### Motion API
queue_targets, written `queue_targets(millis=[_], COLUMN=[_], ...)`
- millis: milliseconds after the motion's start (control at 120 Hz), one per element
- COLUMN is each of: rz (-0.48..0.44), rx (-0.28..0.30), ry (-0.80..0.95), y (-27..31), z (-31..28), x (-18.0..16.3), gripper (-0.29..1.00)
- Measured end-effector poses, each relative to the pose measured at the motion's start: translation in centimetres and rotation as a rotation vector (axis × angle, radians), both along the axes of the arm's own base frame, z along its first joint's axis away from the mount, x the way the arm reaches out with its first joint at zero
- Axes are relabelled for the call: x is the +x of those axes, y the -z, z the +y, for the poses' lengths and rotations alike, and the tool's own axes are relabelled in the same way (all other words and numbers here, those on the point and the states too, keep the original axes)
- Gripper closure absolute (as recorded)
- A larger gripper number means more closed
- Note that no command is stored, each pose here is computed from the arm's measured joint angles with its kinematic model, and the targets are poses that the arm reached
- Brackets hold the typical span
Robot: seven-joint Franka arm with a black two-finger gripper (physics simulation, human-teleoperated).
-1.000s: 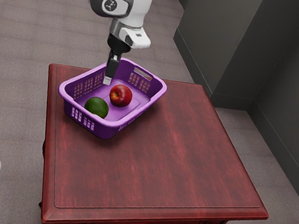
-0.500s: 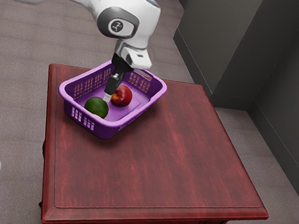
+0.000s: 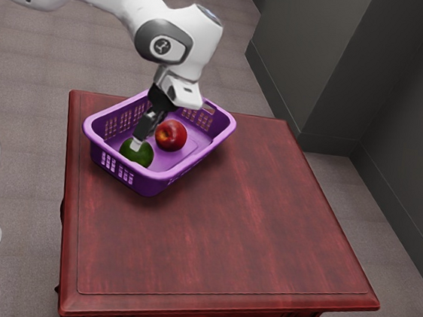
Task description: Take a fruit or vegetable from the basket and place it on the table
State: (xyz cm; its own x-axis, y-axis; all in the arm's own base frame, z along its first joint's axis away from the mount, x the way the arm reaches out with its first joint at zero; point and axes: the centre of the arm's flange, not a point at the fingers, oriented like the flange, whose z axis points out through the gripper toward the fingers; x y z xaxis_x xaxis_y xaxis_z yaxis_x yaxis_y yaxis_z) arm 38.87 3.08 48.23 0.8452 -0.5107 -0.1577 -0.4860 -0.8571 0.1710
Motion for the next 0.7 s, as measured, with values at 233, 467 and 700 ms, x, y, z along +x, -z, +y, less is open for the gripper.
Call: queue_targets(millis=[233,467,700], rz=[0.039,0.055,0.065], rx=[0.024,0.050,0.095], ry=[0.023,0.031,0.010], y=[0.4,0.6,0.8], z=[0.3,0.7,1.3], x=[-0.5,-0.6,-0.7], gripper=[0.00,0.00,0.00])
